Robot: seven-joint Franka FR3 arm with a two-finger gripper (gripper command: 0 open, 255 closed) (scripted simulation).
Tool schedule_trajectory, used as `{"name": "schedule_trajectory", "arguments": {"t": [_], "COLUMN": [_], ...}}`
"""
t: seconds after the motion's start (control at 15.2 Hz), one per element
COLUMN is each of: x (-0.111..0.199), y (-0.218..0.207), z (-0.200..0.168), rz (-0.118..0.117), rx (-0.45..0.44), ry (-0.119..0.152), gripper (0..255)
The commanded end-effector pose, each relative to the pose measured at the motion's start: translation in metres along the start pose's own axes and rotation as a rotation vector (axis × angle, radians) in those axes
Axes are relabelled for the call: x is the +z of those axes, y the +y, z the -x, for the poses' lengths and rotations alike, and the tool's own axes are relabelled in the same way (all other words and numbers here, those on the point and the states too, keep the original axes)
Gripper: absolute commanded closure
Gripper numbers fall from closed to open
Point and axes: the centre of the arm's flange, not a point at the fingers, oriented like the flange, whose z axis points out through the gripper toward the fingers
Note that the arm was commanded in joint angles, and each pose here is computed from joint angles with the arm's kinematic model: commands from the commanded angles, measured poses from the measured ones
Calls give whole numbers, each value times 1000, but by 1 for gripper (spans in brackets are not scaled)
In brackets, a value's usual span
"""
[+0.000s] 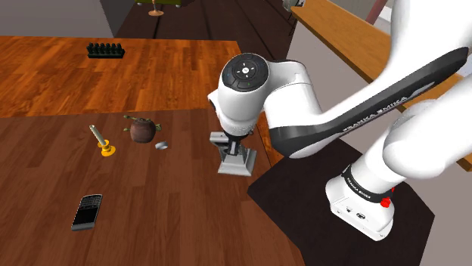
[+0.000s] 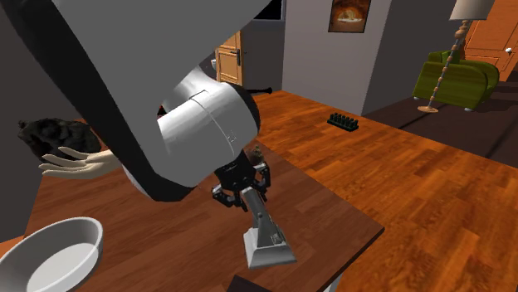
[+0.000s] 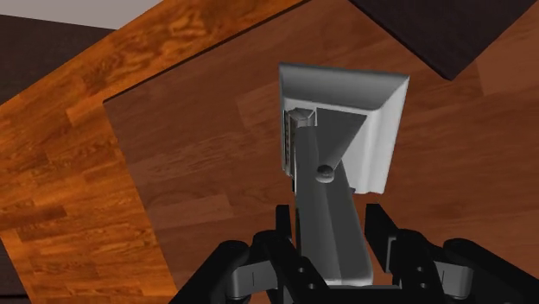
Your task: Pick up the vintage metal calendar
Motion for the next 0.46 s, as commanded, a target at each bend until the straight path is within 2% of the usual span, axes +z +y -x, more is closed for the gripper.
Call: {"name": "schedule_trajectory", "arguments": {"t": [0.0,0.4], "x": [-11,-31], "y": [4,12], "z": [-1,-1], "rz": [-1,-1], "rx": [0,0], "ry": [1,1], "gripper": [255,255]}}
